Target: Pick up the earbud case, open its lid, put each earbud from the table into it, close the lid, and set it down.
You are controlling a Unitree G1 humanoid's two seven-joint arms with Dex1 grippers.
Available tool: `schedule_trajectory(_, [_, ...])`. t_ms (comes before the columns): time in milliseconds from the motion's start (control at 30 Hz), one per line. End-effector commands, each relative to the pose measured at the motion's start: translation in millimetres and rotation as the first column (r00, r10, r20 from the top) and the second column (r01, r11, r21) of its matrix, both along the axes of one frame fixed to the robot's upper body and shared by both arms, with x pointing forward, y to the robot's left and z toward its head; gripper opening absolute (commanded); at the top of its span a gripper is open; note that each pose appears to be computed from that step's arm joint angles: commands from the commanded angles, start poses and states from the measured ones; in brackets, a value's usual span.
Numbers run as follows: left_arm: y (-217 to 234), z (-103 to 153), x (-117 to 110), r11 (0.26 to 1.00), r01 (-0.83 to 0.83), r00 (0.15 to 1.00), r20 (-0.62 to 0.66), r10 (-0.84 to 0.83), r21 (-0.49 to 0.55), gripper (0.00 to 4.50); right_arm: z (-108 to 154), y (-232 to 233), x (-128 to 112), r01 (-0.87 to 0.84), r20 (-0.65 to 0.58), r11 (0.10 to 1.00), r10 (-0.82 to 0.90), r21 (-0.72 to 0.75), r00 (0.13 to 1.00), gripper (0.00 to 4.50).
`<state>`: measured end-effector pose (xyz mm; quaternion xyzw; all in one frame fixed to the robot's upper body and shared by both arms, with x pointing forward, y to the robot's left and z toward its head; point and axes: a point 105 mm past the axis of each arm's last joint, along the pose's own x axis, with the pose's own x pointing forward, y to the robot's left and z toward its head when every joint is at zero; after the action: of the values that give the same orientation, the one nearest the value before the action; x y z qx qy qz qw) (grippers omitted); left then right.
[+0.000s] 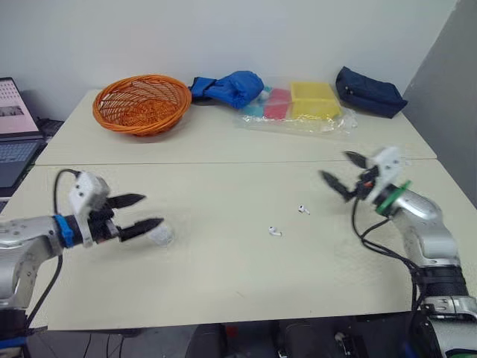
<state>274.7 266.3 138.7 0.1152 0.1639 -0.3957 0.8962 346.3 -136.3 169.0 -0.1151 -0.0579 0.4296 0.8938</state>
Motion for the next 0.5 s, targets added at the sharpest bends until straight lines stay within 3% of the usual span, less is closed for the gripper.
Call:
schedule_trajectory(33, [2.8, -5.6, 2.5, 0.998, -0.017, 1.000, 0.022, 0.016, 0.052, 4.46, 10.4, 50.1, -33.8, -0.289, -0.027, 0.957, 0.290, 0.025, 0.957, 4.50])
schedule_trajectory(133, [7.2, -18.8, -0.5, 0.997, -0.039, 0.999, -0.012, 0.040, 0.067, 4.46, 13.7, 83.0, -61.0, -0.463, -0.070, 0.886, 0.464, 0.038, 0.883, 4.50])
schedule_trajectory(500, [13.8, -45.7, 1.1, 0.993, -0.081, 0.994, -0.068, 0.087, 0.084, 4.46, 12.8, 93.7, -78.4, -0.550, -0.122, 0.835, 0.545, -0.005, 0.829, 4.50])
